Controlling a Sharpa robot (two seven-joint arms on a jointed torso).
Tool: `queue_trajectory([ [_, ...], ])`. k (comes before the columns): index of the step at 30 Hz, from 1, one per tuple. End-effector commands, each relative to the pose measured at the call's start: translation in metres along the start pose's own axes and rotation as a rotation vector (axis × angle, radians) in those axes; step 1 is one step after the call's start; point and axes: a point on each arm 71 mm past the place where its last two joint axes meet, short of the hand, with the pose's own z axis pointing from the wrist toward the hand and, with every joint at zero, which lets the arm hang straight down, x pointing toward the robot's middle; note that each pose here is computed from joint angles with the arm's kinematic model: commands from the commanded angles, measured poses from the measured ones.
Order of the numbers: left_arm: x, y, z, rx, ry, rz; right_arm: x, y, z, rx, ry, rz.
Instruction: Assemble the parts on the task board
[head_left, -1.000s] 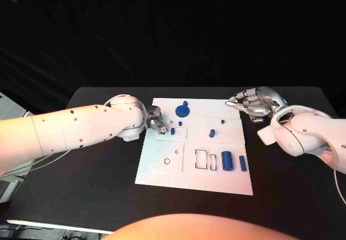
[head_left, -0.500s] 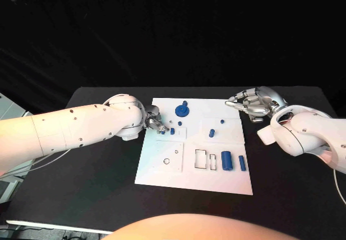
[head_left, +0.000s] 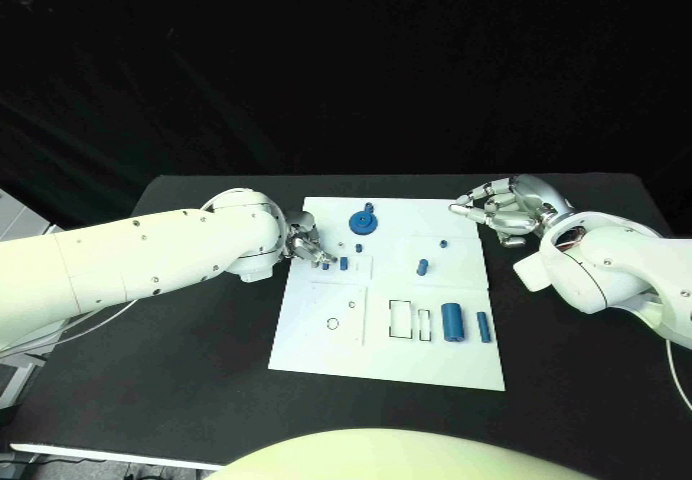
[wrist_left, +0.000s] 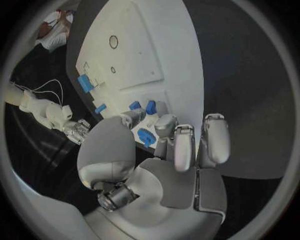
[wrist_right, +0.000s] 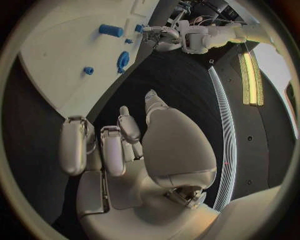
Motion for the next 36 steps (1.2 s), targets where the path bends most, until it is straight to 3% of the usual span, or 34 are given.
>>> queue_trajectory([
  [1,-0.0003,-0.0026,-0.0022,0.023,-0.002,-0.054,0.002,0.0,-0.001,-0.012,0.02,-0.005],
  [11,-0.0081,-0.0004,-0.0071,0.044,-0.041,-0.211,0.003,-0.001,-0.001,-0.009,0.022,-0.004],
  [16,-0.0125,0.0059,-0.0105,0.045,-0.071,-0.251,0.003,-0.003,-0.002,-0.006,0.02,-0.004],
  [21,-0.0219,0.0075,-0.0157,0.114,-0.138,-0.361,0.002,-0.004,-0.002,-0.003,0.016,-0.005],
  [24,-0.0285,0.002,-0.0188,0.205,-0.203,-0.426,0.001,-0.004,-0.002,-0.004,0.009,-0.005],
  [28,-0.036,-0.0131,-0.0223,0.389,-0.289,-0.456,-0.001,-0.005,-0.002,-0.006,0.001,-0.005],
  [32,-0.0403,-0.0288,-0.0254,0.557,-0.37,-0.397,-0.001,-0.004,-0.002,-0.01,-0.005,-0.005],
  [36,-0.0371,-0.0398,-0.0214,0.624,-0.387,-0.292,-0.002,-0.005,-0.002,-0.013,-0.012,-0.007],
])
